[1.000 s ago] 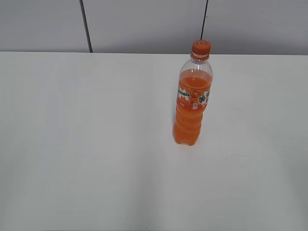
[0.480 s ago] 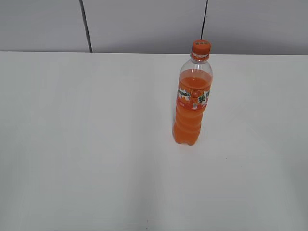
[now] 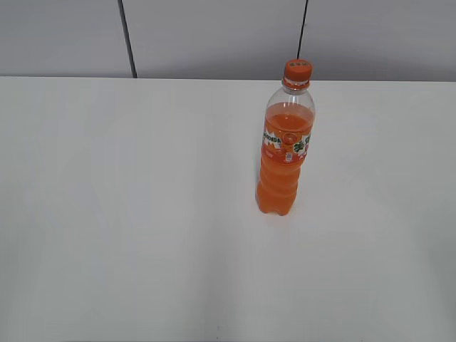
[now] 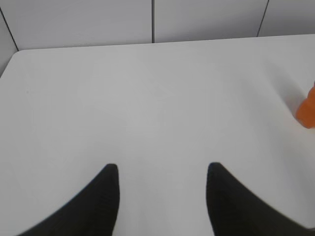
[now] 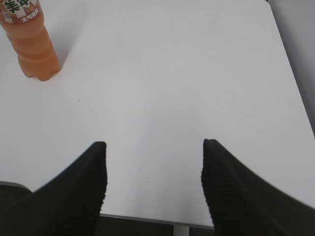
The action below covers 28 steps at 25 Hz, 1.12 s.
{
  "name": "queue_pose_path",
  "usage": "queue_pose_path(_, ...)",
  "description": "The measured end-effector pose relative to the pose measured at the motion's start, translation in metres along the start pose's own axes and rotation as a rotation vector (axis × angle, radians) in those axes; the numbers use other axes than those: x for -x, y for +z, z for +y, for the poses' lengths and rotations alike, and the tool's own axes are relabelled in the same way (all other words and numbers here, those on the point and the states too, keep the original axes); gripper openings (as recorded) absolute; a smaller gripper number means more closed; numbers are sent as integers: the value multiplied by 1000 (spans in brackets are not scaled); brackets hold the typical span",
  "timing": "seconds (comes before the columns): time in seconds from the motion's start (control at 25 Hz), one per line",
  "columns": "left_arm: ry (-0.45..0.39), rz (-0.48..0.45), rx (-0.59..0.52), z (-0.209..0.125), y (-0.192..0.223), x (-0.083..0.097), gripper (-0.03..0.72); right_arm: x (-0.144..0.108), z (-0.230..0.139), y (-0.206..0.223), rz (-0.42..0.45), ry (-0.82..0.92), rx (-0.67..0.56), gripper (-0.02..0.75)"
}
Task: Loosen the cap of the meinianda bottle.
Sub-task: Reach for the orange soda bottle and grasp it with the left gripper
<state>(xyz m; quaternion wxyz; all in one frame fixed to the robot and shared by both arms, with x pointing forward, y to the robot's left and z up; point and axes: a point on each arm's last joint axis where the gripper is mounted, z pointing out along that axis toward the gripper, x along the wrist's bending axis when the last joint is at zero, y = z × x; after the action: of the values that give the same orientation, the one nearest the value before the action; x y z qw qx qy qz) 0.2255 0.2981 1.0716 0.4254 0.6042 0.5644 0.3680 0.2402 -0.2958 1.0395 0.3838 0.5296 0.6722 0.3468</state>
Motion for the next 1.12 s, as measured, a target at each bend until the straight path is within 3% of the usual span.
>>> queue_pose_path(0.48,-1,-1,-12,1,2,0,362,0,0,0,0,0,0,459)
queue_pose_path(0.84,-11,-1,-51,26,27,-1,474,0,0,0,0,0,0,459)
queue_pose_path(1.12,15,26,131,58,50,-4,485,0,0,0,0,0,0,459)
